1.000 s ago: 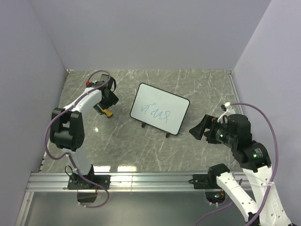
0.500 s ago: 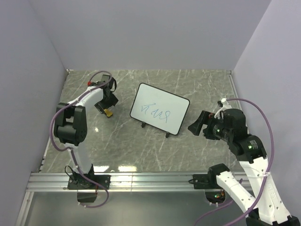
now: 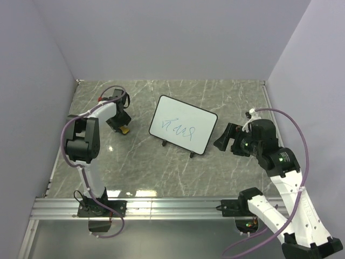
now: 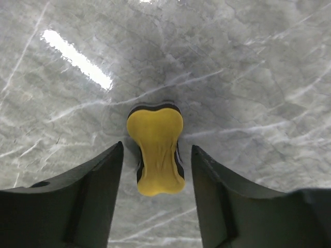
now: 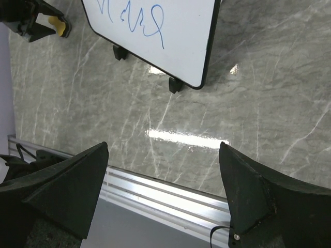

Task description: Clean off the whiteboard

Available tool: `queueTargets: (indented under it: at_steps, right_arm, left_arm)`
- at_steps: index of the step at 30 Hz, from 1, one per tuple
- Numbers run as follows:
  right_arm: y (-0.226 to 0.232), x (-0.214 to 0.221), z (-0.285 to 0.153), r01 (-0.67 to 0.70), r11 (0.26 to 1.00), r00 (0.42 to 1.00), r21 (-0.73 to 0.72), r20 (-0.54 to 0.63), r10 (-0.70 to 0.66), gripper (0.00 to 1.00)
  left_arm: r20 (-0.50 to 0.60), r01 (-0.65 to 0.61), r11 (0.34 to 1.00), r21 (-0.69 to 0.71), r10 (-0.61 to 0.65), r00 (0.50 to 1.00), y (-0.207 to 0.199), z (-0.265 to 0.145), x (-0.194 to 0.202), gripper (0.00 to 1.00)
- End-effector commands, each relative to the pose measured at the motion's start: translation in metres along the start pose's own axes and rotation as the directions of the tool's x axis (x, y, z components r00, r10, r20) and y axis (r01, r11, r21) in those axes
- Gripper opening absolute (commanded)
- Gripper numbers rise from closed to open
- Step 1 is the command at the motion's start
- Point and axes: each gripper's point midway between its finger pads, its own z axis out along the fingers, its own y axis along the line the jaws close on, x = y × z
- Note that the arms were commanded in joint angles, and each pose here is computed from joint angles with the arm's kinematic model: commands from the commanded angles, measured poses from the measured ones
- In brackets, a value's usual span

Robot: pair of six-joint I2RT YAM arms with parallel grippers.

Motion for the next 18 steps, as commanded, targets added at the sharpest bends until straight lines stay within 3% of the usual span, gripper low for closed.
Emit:
queueTargets:
  at_steps: [1,4,6,7,9,11,18]
  right_arm:
    - [0.003,-0.01,0.006,0.03,1.0,0.999,-0.007,0.029,-0.03,0.94]
    - [0.002,-0.01,0.009,0.03,1.0,0.999,-0.001,0.02,-0.029,0.94]
    - [0.002,-0.01,0.011,0.028,1.0,1.0,0.003,0.014,-0.028,0.94]
    - [0.001,-0.009,0.012,0.028,1.0,1.0,0.003,0.01,-0.028,0.93]
    - [0.001,-0.011,0.013,0.025,1.0,1.0,0.008,0.013,-0.025,0.93]
    - [0.0,-0.01,0.016,0.025,1.0,1.0,0.013,0.009,-0.025,0.93]
    - [0.017,-0.045,0.031,0.039,0.999,0.999,-0.008,0.032,-0.039,0.94]
  left_arm:
    - [-0.005,-0.01,1.0,0.024,0.01,1.0,-0.006,0.007,0.0,0.59]
    - [-0.018,-0.014,1.0,0.025,0.014,1.0,-0.008,0.013,0.004,0.51]
    - [-0.024,-0.016,1.0,0.026,0.017,1.0,-0.009,0.016,0.005,0.41]
    - [-0.028,-0.018,1.0,0.021,0.019,0.999,-0.009,0.018,0.007,0.3]
    - [-0.03,-0.022,1.0,0.019,0.022,0.999,-0.009,0.019,0.007,0.19]
    - [-0.033,-0.025,1.0,0.013,0.026,0.999,-0.007,0.018,0.008,0.02]
    - [0.052,-0.058,0.996,0.065,0.055,0.997,-0.015,-0.021,-0.009,0.0]
